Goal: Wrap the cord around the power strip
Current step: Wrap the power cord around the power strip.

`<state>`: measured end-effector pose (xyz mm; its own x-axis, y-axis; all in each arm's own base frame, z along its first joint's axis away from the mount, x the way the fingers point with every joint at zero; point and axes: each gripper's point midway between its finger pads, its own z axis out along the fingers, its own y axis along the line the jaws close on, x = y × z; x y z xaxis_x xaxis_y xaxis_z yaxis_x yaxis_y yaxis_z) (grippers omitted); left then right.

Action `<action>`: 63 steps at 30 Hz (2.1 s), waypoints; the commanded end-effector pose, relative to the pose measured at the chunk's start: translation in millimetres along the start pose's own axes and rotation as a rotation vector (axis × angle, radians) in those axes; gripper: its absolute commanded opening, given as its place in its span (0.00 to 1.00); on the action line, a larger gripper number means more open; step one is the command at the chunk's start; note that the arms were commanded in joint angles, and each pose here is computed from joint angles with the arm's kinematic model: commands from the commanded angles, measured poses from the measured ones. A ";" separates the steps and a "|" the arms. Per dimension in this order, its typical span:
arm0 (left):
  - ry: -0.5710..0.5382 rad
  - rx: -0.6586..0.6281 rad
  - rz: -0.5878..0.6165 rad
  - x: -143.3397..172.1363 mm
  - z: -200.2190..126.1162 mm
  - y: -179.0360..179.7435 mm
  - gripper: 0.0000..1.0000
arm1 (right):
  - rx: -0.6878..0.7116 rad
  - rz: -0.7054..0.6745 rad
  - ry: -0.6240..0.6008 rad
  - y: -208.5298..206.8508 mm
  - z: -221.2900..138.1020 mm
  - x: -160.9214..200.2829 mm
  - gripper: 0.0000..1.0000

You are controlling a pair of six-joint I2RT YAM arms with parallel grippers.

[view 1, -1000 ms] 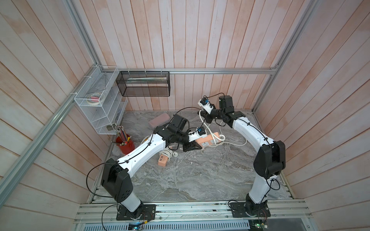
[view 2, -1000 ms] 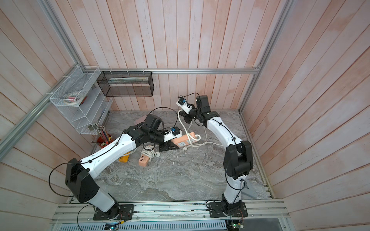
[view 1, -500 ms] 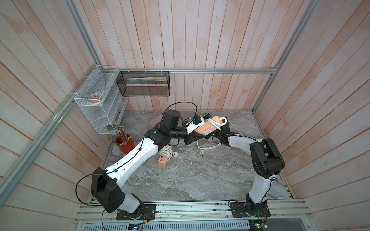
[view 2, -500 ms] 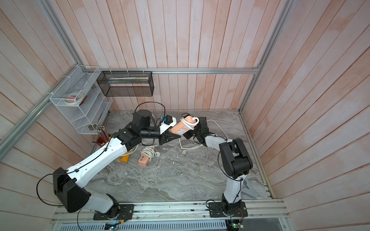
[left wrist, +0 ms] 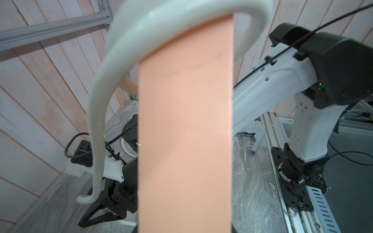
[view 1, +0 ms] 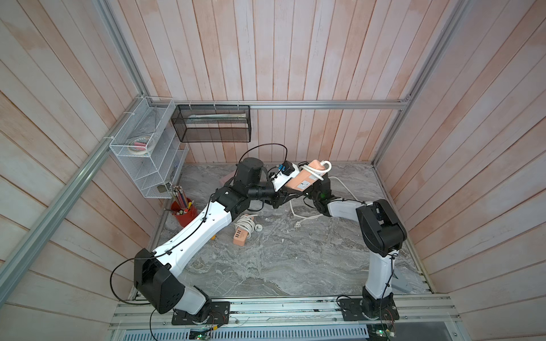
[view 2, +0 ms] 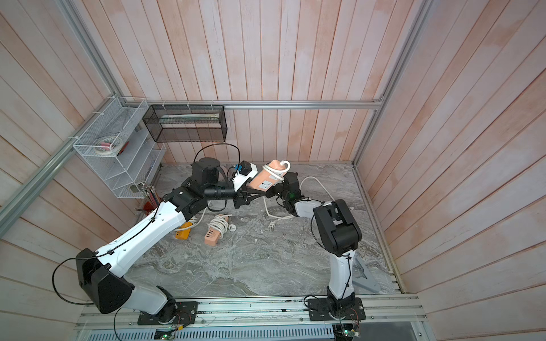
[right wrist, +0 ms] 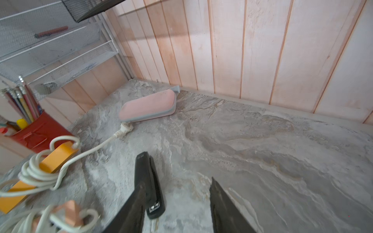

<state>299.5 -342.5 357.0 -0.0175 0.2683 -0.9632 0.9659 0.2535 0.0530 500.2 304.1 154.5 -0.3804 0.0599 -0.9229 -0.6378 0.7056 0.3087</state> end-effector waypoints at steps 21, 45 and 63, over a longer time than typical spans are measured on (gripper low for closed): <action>0.389 -0.925 -0.252 126.1 -128.1 261.7 0.00 | 0.326 -0.715 0.018 53.0 -134.0 -13.5 0.00; 0.298 0.485 0.061 98.9 20.7 -74.5 0.00 | -0.249 -0.565 0.122 46.2 -66.1 -132.1 0.00; -0.067 0.069 0.132 -33.3 -19.7 -12.4 0.00 | -0.153 -0.189 0.065 6.5 -47.0 -2.0 0.43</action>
<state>289.9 -334.4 334.6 0.0004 0.3906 -0.9205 0.9848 0.1597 0.0682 452.3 288.2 173.2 -0.2673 -0.1604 -0.9502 -0.8478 0.5078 0.1528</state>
